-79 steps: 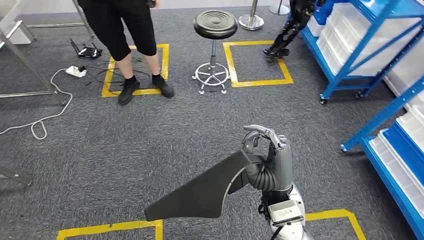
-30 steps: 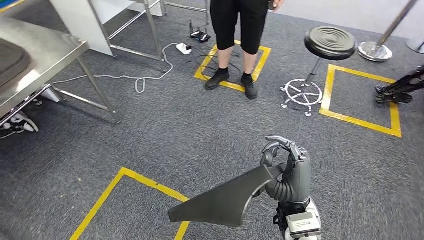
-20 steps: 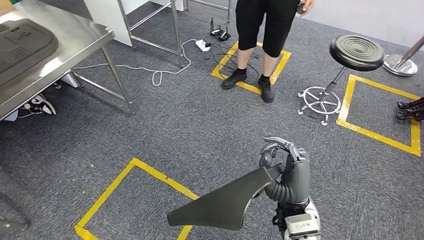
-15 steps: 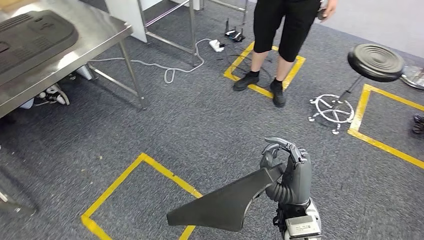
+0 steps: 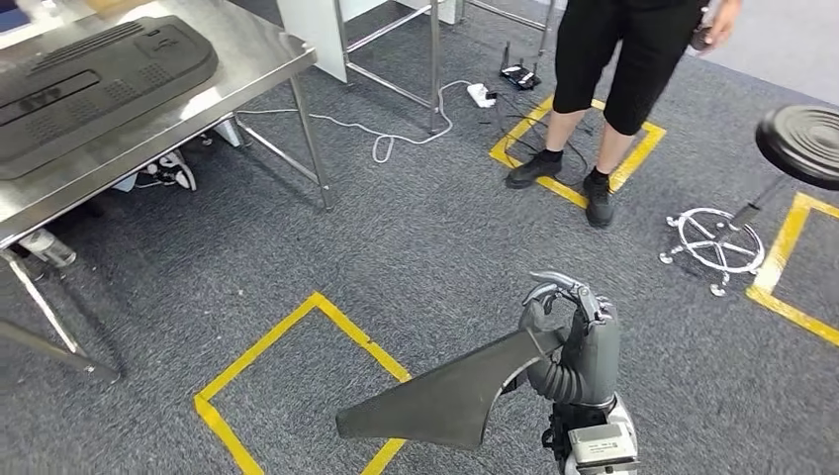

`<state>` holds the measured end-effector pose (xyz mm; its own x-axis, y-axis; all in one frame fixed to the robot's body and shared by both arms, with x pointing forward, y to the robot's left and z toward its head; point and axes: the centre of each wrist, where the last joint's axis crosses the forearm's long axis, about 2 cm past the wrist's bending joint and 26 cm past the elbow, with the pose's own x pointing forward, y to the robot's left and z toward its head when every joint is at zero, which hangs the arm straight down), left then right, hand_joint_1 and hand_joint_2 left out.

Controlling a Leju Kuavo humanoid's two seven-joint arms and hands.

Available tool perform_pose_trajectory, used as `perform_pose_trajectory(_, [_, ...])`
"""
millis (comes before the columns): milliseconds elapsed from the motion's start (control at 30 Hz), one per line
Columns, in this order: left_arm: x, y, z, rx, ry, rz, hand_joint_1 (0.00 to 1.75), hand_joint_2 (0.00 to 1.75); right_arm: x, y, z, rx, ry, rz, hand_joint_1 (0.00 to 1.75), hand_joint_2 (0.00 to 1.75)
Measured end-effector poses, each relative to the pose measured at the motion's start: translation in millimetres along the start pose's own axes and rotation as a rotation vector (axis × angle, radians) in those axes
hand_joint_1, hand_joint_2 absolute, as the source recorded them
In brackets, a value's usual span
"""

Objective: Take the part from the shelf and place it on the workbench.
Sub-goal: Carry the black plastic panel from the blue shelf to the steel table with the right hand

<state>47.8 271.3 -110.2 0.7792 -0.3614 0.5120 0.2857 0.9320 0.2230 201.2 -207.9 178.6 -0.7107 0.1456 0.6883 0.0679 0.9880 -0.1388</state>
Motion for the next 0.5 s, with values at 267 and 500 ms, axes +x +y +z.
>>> perform_pose_trajectory(267, [2.8, 0.7, -1.4, 0.009, -0.004, 0.003, 0.00, 1.75, -0.1, -1.6, 1.7, -0.006, 0.006, 0.005, 1.75, 1.75])
perform_pose_trajectory(500, [4.5, 0.0, -1.9, 0.013, -0.009, 0.003, 0.00, 1.75, 1.2, -1.9, 1.7, -0.011, 0.003, 0.004, 1.75, 1.75])
